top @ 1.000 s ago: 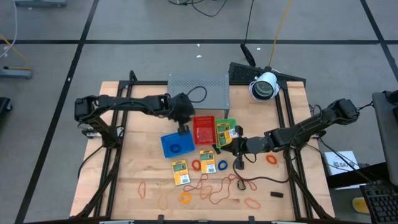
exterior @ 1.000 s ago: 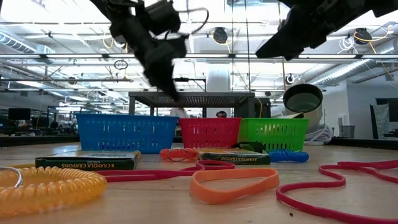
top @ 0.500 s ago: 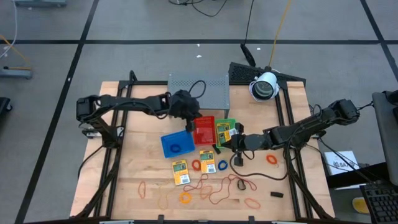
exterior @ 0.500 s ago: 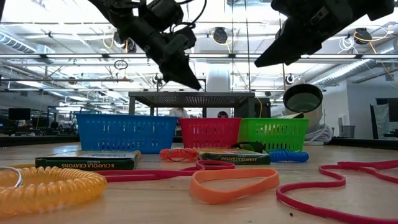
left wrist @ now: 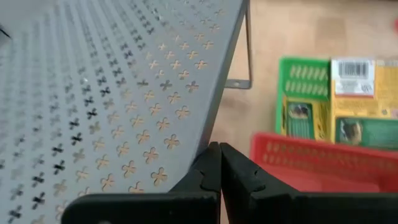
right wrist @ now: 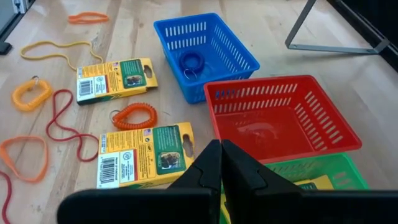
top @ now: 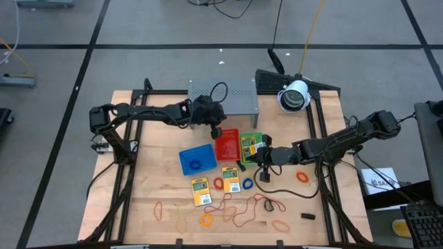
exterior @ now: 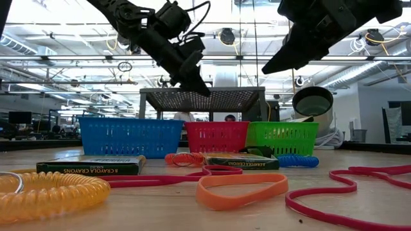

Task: Pick & Place Office Desk Supplies
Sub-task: Adjust the shelf, then adjust the blue bin

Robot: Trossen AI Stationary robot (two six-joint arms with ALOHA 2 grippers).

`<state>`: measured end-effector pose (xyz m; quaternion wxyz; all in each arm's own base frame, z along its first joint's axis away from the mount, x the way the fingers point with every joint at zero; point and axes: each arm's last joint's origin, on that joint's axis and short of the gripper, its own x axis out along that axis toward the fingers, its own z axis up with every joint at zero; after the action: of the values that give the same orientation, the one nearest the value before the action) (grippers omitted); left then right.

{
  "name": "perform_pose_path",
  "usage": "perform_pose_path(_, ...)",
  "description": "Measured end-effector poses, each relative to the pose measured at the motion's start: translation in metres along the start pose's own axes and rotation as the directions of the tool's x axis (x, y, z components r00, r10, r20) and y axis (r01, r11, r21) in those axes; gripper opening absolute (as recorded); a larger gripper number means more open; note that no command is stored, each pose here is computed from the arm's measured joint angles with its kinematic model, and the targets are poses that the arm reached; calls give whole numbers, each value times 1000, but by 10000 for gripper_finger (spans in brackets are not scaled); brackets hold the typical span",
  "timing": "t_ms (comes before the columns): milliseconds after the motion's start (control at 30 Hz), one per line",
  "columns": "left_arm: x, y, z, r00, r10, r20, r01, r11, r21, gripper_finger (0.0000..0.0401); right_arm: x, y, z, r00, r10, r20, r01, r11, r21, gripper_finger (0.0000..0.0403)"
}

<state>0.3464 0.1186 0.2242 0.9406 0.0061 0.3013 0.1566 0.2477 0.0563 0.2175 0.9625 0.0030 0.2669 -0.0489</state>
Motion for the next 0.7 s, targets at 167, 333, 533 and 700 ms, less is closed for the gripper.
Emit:
perform_pose_path(167, 0, -3, -1, 1000, -17, -10, 17, 1000, 1, 0, 0, 0, 0, 1000, 0, 0, 0, 1000, 0, 0)
perform_pose_path(333, 1, -12, -1, 998, -67, -15, 67, 998, -5, 0, 0, 0, 0, 1000, 3, -1, -3, 1000, 0, 0)
perform_pose_path(533, -1, -29, 4, 974, -222, 43, 222, 975, 7, 0, 0, 0, 0, 1000, 4, -1, -4, 1000, 0, 0)
perform_pose_path(700, -11, -50, 11, 957, -282, 70, 279, 959, 46, 1, 0, 0, 0, 1000, 4, -1, -4, 1000, 0, 0)
